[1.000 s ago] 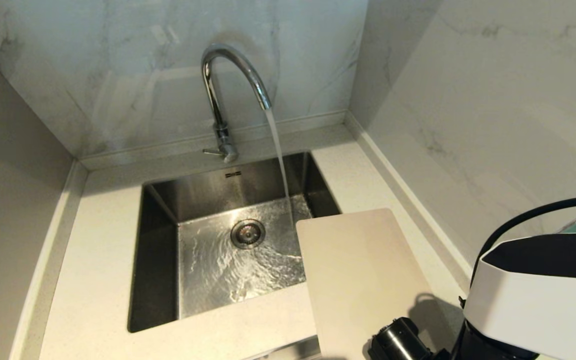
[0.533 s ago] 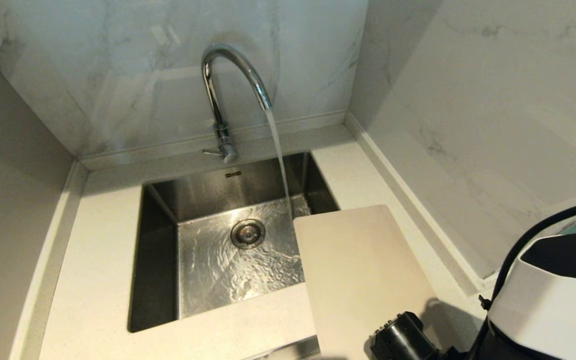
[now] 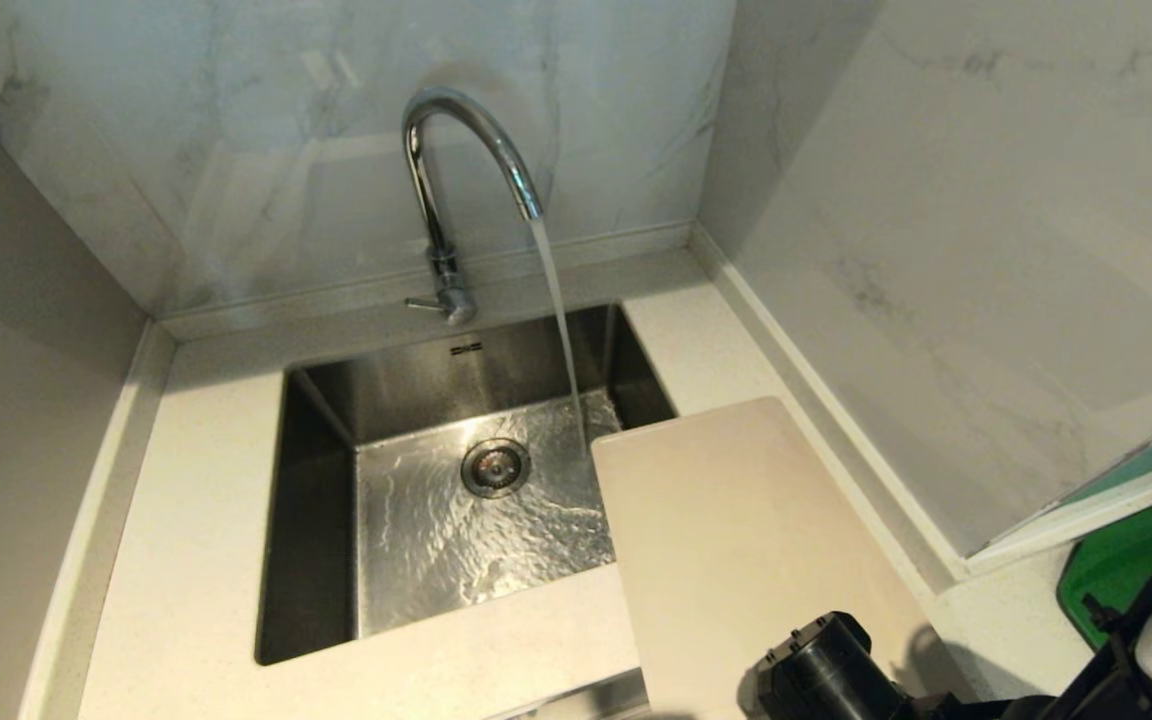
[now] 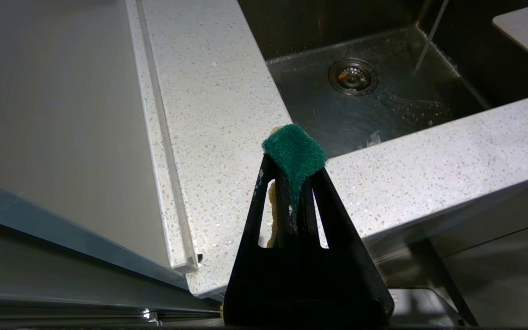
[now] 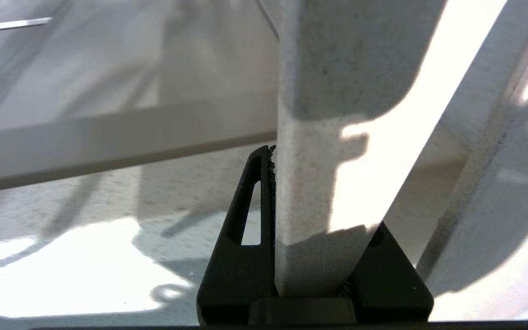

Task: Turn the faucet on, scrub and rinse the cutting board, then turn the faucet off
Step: Pick up the cutting board

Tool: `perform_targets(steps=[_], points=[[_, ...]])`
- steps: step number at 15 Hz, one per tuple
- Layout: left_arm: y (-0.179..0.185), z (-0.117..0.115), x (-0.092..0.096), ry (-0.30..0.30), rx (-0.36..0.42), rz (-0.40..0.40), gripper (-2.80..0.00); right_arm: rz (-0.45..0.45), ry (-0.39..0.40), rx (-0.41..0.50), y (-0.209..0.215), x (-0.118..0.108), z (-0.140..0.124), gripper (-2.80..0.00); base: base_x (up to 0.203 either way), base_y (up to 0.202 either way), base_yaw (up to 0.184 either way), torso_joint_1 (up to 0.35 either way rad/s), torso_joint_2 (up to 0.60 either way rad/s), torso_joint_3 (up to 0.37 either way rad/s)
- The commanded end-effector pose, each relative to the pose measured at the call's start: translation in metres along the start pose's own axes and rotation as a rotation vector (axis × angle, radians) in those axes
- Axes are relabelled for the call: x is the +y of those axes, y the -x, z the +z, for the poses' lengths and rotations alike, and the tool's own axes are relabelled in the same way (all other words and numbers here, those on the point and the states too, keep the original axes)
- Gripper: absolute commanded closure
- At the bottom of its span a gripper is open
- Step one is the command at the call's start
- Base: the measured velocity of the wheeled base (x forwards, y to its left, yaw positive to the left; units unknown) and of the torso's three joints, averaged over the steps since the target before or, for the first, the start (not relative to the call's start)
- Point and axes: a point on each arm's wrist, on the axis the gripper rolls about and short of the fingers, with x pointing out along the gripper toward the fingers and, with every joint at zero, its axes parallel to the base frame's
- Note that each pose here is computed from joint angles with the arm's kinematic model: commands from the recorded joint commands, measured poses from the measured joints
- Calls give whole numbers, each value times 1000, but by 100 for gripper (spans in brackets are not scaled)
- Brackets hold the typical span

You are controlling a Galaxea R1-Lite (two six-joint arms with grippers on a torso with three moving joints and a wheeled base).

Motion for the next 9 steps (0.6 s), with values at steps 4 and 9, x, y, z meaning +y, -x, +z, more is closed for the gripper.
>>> perform_targets(steps=[4,9], points=[[0,0,0,0,3,0,0,-124,-40,-7,24,-11,-7,0,0,0,0,0,0,0],[0,0,0,0,3,0,0,-211,-47,-14,46,-12,-18,0,0,0,0,0,0,0]])
